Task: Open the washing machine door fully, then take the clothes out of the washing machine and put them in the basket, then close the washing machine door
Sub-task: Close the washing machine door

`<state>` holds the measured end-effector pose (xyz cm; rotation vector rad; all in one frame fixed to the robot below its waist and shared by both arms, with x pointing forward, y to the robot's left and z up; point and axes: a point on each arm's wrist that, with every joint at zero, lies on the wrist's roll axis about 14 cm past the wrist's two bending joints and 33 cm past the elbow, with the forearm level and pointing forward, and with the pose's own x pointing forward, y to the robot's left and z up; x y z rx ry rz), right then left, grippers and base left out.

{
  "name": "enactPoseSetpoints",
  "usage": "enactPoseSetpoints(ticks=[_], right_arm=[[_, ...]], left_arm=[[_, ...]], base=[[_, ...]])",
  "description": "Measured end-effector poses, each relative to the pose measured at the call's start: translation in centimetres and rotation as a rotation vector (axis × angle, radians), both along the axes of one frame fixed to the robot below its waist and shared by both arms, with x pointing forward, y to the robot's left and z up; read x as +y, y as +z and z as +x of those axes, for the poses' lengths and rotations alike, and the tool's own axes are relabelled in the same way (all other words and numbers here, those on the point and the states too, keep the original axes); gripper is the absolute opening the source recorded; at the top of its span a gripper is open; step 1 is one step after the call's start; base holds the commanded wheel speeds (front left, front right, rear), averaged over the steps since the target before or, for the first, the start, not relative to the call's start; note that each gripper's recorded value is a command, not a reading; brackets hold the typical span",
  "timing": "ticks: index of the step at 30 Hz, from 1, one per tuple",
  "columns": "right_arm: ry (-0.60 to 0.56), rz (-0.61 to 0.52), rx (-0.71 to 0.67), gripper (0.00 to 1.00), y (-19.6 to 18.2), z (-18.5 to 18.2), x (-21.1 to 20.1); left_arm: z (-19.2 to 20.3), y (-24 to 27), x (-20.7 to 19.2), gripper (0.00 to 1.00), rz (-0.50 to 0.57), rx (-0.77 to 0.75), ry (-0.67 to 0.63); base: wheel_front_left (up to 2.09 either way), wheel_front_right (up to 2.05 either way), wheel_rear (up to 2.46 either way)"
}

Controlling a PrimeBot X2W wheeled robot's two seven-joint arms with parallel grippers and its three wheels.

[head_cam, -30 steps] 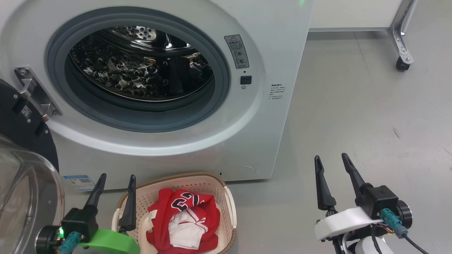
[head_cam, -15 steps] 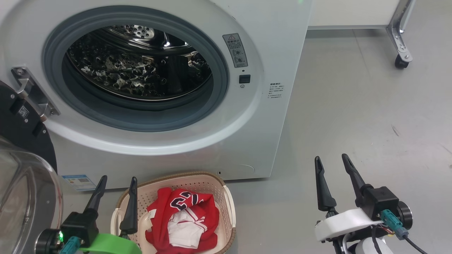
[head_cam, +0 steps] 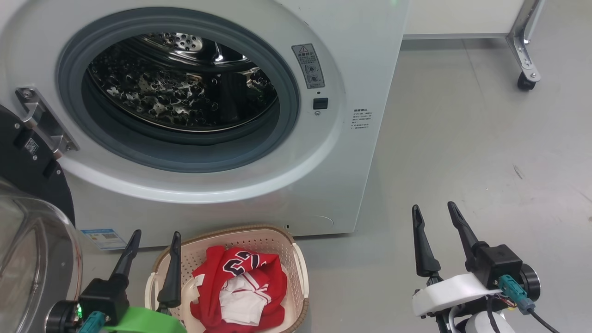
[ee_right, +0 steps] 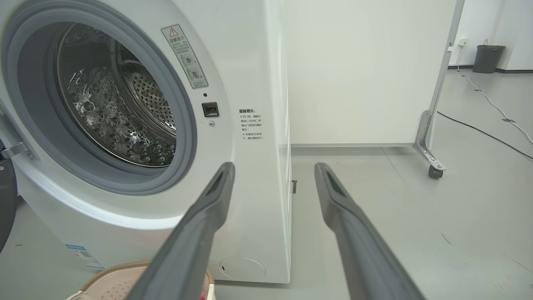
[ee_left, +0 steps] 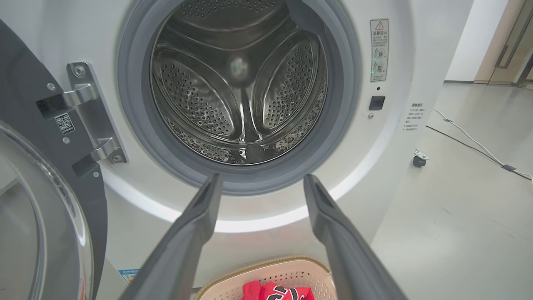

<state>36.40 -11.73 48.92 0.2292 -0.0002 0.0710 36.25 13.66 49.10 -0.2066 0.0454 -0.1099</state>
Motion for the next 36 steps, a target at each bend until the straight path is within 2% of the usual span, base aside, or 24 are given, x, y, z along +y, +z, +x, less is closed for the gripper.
enactPoseSetpoints(ticks=[16, 36], right_arm=[[0.000, 0.000, 0.000, 1.00, 0.0, -0.1, 0.0], [-0.003, 0.000, 0.000, 1.00, 0.0, -0.2, -0.1]], left_arm=[[-0.3, 0.7, 0.1, 1.00, 0.000, -0.011, 0.005], [-0.3, 1.3, -0.1, 1.00, 0.008, -0.019, -0.010]], base=[[-0.48, 0.77, -0.29], [-1.18, 1.21, -0.03]])
